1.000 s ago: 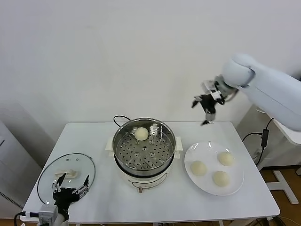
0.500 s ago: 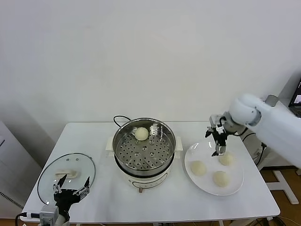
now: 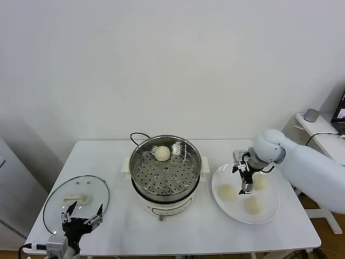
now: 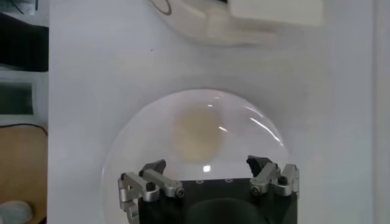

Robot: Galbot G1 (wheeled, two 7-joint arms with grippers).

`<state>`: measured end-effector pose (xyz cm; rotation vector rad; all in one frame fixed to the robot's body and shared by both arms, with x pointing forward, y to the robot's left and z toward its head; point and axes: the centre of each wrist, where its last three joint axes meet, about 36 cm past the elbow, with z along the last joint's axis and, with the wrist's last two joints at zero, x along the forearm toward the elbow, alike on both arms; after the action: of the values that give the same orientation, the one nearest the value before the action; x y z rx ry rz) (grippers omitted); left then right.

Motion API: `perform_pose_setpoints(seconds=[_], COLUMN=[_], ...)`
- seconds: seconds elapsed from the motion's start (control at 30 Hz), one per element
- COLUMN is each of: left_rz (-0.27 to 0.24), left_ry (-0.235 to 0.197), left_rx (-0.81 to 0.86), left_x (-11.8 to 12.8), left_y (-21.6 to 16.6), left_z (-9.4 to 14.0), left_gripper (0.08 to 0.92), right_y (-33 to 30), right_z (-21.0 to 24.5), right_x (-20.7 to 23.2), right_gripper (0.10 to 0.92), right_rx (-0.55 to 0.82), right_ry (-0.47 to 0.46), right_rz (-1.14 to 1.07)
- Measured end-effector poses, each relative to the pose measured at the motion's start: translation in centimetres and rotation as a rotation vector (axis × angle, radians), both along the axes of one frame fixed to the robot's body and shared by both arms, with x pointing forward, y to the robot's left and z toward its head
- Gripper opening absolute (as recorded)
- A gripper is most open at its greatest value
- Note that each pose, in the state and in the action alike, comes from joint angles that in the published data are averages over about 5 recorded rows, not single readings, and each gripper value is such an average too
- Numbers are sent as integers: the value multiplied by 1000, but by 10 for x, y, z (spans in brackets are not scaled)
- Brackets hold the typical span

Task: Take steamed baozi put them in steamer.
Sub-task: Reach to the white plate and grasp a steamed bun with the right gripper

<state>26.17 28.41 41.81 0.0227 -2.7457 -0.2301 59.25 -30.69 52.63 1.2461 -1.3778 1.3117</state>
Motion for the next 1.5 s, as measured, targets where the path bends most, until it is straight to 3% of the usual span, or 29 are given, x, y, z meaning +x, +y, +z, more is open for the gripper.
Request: perform_pose_setpoints(seconds=[0.47, 1.2, 1.5], left_rz=[3, 3, 2], left_ry=[15, 22, 25], left_rx=[0, 0, -2], left_x=[1, 4, 4], left_y=[1, 3, 2], left_z=[-6, -10, -11], left_gripper=[823, 823, 823], right_y=[15, 22, 18], right_z=[-43, -65, -65], right_x=[0, 9, 10], right_gripper=[823, 817, 652], right_rx=[3, -3, -8], right_ry=[14, 15, 16], right_rz=[-5, -18, -29])
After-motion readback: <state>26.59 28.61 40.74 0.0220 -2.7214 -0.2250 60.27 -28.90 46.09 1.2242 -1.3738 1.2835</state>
